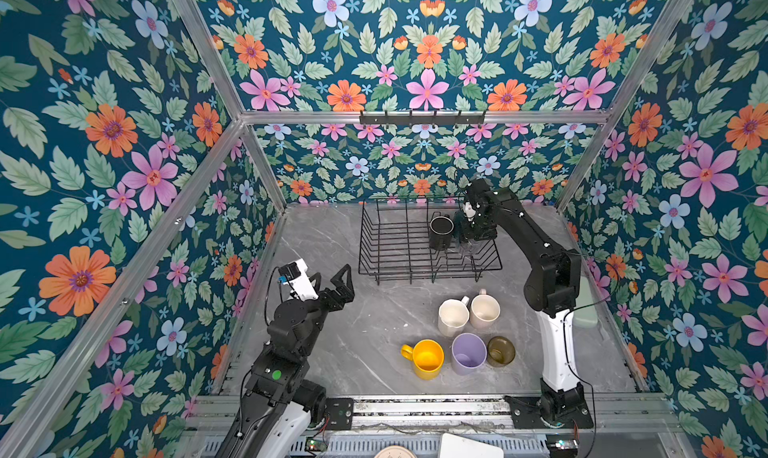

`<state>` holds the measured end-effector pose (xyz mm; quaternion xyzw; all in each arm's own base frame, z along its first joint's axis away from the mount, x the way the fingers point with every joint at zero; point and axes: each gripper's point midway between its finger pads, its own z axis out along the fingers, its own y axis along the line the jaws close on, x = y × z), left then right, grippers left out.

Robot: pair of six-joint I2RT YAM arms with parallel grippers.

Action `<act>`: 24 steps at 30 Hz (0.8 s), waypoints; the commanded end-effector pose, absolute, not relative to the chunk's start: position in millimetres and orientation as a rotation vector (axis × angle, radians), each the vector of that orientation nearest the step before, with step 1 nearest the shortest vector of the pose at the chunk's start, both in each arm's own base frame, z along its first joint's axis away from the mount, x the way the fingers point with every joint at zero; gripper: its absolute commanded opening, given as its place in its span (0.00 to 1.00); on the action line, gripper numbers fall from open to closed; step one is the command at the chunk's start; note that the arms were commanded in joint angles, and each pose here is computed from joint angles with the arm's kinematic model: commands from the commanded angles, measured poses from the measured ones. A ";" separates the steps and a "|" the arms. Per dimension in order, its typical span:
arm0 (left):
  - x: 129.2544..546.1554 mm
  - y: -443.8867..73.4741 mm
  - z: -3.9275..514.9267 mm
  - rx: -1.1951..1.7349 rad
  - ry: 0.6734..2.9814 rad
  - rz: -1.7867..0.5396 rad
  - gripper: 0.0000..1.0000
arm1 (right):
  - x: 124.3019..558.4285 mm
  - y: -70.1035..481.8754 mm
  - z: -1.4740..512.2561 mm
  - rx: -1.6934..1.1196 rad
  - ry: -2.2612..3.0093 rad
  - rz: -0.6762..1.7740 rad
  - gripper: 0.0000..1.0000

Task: Load the cups into the dish rack
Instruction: 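Lower the clear cup upside down into the rack and open the right gripper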

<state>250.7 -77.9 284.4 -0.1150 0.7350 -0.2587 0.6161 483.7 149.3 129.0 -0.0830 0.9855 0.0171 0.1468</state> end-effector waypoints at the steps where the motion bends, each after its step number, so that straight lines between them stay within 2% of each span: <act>1: 250.3 -76.1 286.9 -0.263 1.688 -0.584 1.00 | 486.4 147.2 124.7 -0.231 2.839 0.028 0.00; 2: 250.3 -76.5 286.1 -0.262 1.691 -0.584 1.00 | 486.2 147.3 122.2 -0.230 2.845 0.025 0.02; 14: 249.7 -75.1 286.7 -0.264 1.693 -0.575 1.00 | 483.3 144.8 107.7 -0.218 2.873 0.006 0.76; 17: 249.9 -74.7 285.6 -0.266 1.695 -0.572 1.00 | 484.2 145.5 109.6 -0.215 2.866 0.013 0.83; 24: 249.4 -73.8 286.2 -0.267 1.695 -0.567 1.00 | 484.8 146.9 121.3 -0.201 2.841 0.033 0.84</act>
